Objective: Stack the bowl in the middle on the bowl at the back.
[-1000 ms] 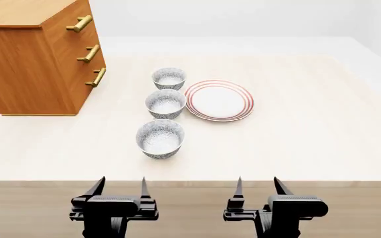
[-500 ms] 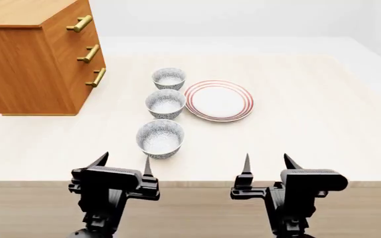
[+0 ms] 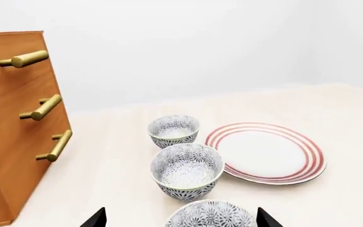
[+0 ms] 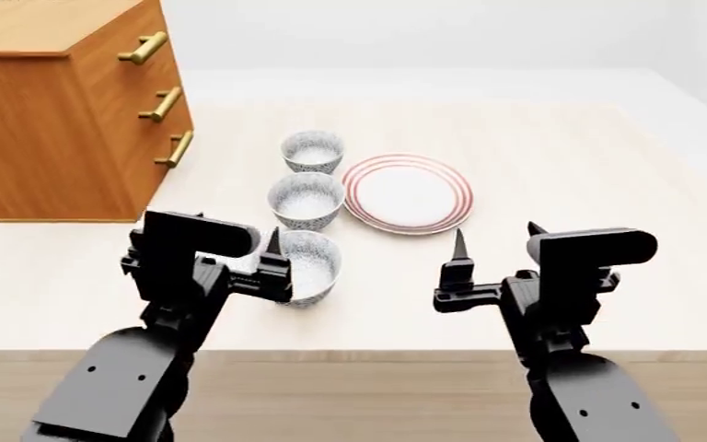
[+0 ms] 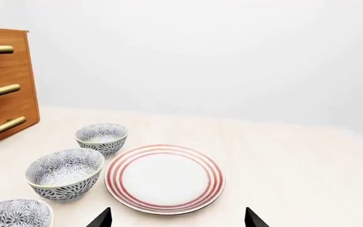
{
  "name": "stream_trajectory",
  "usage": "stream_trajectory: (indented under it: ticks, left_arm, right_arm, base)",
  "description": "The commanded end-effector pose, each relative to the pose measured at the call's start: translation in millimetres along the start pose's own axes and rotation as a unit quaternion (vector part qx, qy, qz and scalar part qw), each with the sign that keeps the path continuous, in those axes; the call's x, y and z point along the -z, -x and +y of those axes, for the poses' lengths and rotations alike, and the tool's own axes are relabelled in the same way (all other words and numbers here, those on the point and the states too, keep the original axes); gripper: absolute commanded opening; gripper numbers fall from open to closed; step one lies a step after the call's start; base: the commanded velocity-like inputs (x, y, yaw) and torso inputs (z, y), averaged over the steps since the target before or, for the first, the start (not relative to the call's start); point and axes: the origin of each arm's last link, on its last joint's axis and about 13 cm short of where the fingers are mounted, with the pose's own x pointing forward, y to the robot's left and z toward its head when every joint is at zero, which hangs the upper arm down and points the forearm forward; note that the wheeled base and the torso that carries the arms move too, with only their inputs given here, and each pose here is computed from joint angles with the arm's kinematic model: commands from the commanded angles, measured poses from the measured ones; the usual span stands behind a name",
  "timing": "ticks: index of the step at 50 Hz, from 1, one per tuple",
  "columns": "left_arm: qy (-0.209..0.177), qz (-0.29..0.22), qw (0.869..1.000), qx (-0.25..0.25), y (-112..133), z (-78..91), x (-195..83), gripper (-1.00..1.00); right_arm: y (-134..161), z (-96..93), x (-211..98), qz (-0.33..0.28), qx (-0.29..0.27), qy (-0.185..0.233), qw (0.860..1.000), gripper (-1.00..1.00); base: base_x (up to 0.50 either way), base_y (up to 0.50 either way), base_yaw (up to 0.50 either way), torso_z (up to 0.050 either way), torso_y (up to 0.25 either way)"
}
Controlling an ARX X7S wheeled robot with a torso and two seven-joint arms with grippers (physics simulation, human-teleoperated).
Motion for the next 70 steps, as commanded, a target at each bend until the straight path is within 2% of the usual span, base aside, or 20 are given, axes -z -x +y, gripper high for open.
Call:
stream_trajectory:
  ticks: [1, 23, 51, 59, 66, 70]
  left_arm:
    - [0.001, 0.013, 1.000, 0.004, -13.7, 8.7, -30.6, 1.00]
    - [-0.012, -0.011, 1.000, 0.002, -18.0, 15.6, -51.0, 1.00]
    - [-0.021, -0.013, 1.000, 0.004, -15.4, 19.9, -55.8, 1.00]
    - [-0.041, -0.020, 0.999, -0.009, -15.9, 21.0, -56.9, 1.00]
    - [-0.051, 0.001, 0.999, 0.008, -19.8, 23.4, -60.7, 1.00]
    - [-0.034, 0.069, 0.997, 0.025, -22.9, 25.7, -65.8, 1.00]
  right_arm:
    - [-13.4, -8.0, -27.0, -0.002, -0.005, 0.027, 1.000, 1.00]
    - [-13.6, -12.5, -43.6, -0.006, -0.003, 0.042, 0.999, 1.00]
    - [-14.8, -11.2, -45.5, -0.007, -0.005, 0.038, 0.999, 1.00]
    - [-15.0, -11.0, -48.8, -0.014, -0.005, 0.039, 0.999, 1.00]
    - [-16.1, -10.7, -53.8, -0.017, -0.006, 0.039, 0.999, 1.00]
    - [-17.2, -12.3, -57.8, -0.023, -0.006, 0.036, 0.999, 1.00]
  base:
    - [0.28, 0.00, 0.00, 0.000, 0.000]
    - [0.28, 0.00, 0.00, 0.000, 0.000]
    - [0.28, 0.00, 0.00, 0.000, 0.001]
    - [0.27, 0.00, 0.00, 0.000, 0.000]
    - [0.00, 0.00, 0.00, 0.000, 0.000]
    - [0.00, 0.00, 0.00, 0.000, 0.000]
